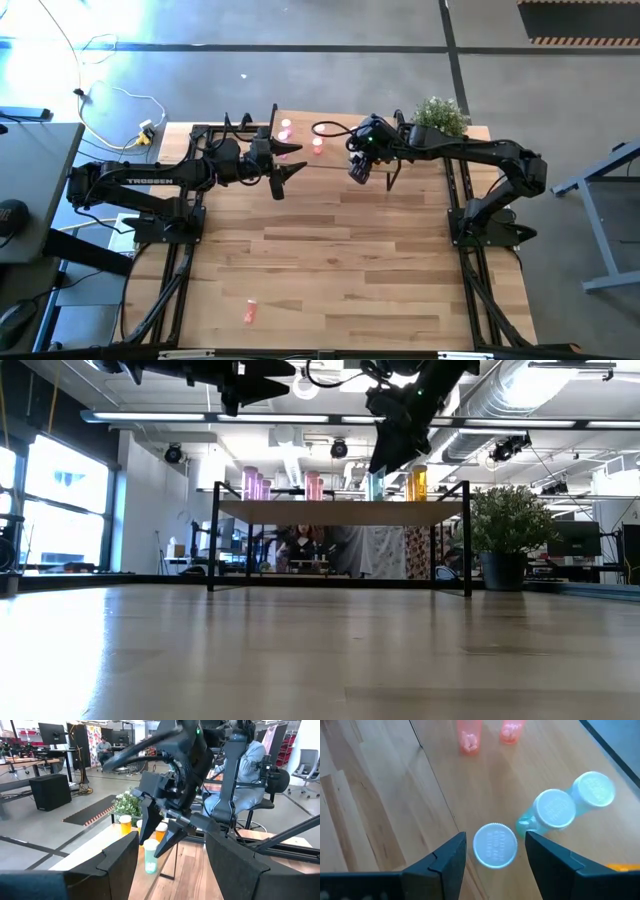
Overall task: Pick and place medicine bottles onto shelf by color
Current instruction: Put the blue pill bottle aligned with the other blue pill bottles on the shelf
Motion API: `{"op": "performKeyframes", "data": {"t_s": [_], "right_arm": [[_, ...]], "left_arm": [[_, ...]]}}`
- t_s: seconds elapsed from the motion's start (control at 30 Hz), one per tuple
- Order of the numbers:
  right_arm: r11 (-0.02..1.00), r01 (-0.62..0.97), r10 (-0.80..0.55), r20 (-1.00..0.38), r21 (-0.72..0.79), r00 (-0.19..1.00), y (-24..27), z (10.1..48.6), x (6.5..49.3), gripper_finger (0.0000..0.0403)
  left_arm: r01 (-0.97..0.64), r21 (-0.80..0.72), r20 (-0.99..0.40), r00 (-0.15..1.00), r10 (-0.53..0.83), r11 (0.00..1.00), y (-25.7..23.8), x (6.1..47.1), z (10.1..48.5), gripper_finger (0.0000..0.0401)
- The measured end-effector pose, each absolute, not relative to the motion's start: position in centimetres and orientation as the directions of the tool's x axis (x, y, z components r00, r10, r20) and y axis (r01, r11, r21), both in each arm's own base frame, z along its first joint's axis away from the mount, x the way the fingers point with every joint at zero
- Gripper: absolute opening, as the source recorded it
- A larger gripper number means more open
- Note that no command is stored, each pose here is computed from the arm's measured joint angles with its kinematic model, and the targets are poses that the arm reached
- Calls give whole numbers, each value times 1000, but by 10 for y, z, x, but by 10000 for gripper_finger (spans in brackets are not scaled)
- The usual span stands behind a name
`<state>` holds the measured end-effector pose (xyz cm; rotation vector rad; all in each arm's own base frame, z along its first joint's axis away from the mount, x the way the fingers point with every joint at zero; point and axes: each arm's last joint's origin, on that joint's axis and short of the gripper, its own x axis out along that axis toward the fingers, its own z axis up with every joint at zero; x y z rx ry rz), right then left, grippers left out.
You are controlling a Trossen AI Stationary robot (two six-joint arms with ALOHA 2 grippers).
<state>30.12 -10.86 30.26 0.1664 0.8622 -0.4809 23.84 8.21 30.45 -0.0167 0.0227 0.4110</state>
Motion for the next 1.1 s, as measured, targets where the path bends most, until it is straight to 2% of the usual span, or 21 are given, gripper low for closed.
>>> {"op": "performKeyframes", "data": {"t_s": [0.47, 0.7, 0.87, 1.1], "right_arm": [[881, 471, -353, -713, -36, 605, -109, 343, 302, 195], [932, 362, -223, -764, 15, 605, -102, 367, 292, 195], [963, 248, -79, -779, 101, 622, -97, 365, 291, 195], [968, 229, -53, -810, 101, 584, -89, 343, 295, 195]], "left_arm": [[-400, -9, -56, 915, 399, 916, 82, 238, 302, 223], [-400, -9, -56, 915, 399, 916, 82, 238, 302, 223], [-400, -8, -66, 915, 399, 916, 82, 238, 301, 223], [-397, 33, -67, 915, 399, 917, 82, 238, 300, 223]]}}
